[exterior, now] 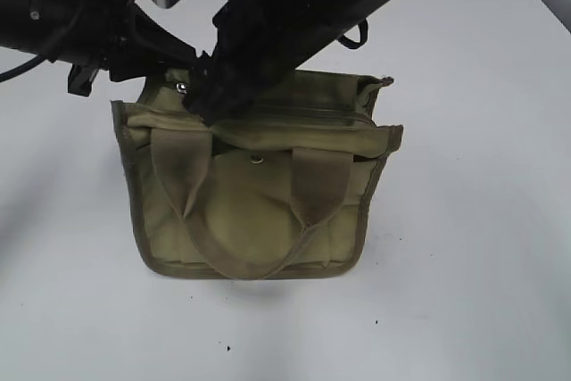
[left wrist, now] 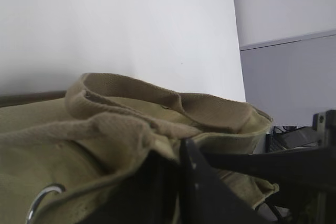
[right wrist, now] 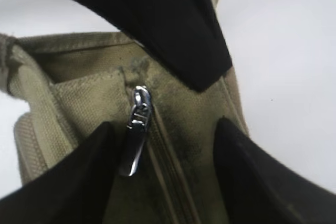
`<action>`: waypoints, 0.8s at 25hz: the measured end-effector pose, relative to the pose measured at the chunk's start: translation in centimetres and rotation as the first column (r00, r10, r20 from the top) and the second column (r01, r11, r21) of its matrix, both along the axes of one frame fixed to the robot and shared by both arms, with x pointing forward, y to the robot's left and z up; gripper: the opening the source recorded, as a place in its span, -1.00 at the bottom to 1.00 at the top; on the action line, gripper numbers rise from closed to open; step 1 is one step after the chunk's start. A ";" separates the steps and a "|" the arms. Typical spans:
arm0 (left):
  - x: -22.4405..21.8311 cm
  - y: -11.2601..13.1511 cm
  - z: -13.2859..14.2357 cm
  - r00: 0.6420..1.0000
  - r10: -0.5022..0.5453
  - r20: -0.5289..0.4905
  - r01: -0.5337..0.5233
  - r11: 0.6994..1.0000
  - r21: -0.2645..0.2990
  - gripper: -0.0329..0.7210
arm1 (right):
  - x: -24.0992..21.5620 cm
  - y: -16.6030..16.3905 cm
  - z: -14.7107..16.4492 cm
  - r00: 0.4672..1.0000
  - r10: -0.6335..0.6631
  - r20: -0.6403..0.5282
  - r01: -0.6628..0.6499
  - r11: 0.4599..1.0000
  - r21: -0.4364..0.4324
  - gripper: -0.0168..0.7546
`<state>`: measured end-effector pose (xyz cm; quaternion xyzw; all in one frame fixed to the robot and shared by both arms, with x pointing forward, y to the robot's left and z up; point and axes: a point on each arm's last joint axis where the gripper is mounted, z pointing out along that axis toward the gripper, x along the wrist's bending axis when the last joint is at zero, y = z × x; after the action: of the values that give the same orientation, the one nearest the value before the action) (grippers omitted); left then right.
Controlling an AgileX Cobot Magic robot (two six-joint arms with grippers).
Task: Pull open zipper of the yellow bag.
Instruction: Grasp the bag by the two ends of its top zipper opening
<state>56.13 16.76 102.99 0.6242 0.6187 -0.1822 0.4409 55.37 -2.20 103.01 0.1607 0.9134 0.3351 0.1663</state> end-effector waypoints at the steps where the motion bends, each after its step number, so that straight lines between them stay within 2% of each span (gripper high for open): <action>1: 0.0 0.0 0.0 1.000 0.003 -0.001 -0.003 1.000 -0.005 -0.83 | 0.1 0.1 -0.2 1.000 -0.002 0.000 0.002 1.000 0.000 0.16; 6: 0.1 -0.1 0.0 1.000 0.009 -0.007 -0.009 1.000 -0.017 -0.83 | -0.1 0.6 -0.7 1.000 0.015 -0.005 -0.016 1.000 -0.012 -0.18; 13: -0.1 -0.2 0.1 1.000 -0.008 -0.017 0.007 1.000 -0.029 -0.83 | -0.9 1.0 -1.1 0.997 0.074 -0.010 -0.075 0.994 -0.079 -0.92; 17: -0.2 -0.3 0.1 1.000 -0.021 -0.020 0.020 0.999 -0.034 -0.83 | -0.9 0.6 -1.1 0.997 0.069 -0.028 -0.071 0.990 -0.120 -0.95; 20: -0.3 -0.4 0.2 0.999 -0.026 -0.026 0.025 0.999 -0.046 -0.83 | -0.7 -0.8 -0.8 0.997 0.008 -0.073 -0.020 0.988 -0.155 -0.95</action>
<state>55.86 16.38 103.15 0.6194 0.6121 -0.2101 0.4445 54.66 -3.00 102.23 0.1528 0.9433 0.2577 0.1428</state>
